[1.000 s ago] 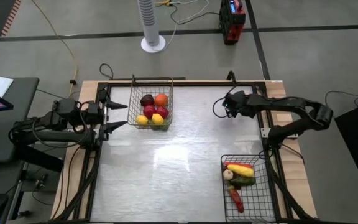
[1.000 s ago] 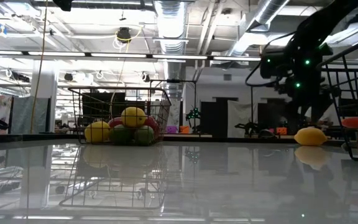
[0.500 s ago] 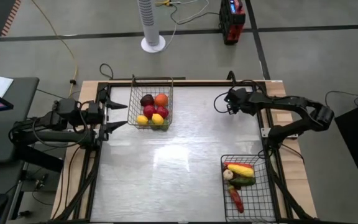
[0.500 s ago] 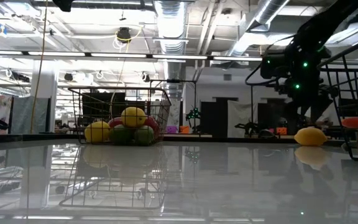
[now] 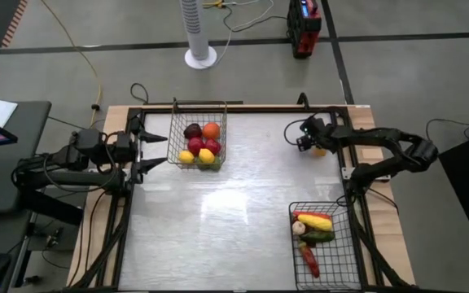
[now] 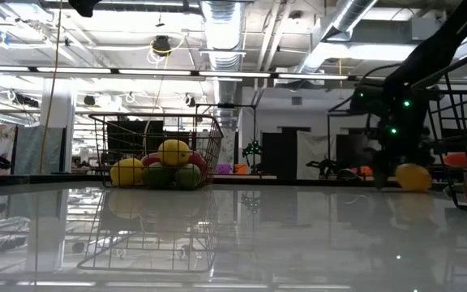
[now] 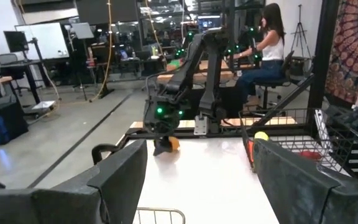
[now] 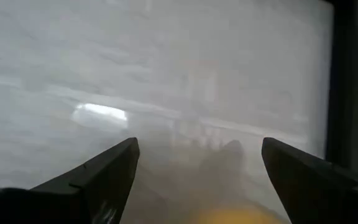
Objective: Sort produce into baskets
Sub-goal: Put the lemon into the left wire basket
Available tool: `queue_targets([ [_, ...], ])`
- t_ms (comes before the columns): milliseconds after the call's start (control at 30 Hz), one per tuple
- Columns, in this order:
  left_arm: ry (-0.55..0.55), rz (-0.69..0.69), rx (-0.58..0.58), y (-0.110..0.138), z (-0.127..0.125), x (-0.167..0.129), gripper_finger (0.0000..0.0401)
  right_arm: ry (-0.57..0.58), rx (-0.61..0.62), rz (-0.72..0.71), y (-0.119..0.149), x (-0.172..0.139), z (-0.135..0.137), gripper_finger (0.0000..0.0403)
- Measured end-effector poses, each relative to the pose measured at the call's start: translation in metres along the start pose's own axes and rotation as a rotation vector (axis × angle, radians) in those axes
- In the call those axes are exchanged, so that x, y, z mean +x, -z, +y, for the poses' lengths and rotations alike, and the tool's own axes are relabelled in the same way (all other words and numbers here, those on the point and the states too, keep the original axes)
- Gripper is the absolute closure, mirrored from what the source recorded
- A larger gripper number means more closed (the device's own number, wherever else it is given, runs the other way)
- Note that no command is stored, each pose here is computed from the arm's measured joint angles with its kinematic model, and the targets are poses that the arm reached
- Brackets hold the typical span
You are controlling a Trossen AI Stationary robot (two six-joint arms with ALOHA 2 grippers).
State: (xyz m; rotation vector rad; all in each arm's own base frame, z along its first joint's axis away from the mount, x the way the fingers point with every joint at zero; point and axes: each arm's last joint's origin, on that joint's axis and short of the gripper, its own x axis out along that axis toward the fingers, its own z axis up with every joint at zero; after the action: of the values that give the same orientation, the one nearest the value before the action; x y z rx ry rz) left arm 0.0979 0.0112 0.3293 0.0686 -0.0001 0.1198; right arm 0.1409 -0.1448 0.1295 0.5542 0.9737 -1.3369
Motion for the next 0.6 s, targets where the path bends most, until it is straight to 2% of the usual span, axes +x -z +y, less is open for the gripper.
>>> queue_targets([
  [133, -0.002, 0.001, -0.001, 0.0, 0.0, 0.0, 0.0122, -0.024, -0.009, 0.017, -0.001, 0.001, -0.001, 0.0033],
  [467, -0.003, 0.007, -0.002, 0.001, 0.0, 0.0, 0.0122, 0.001, -0.036, 0.09, 0.011, -0.004, 0.002, 0.0035],
  [600, -0.003, 0.007, -0.003, 0.001, 0.0, 0.0, 0.0122, -0.004, -0.049, 0.091, 0.013, -0.006, 0.005, 0.0056],
])
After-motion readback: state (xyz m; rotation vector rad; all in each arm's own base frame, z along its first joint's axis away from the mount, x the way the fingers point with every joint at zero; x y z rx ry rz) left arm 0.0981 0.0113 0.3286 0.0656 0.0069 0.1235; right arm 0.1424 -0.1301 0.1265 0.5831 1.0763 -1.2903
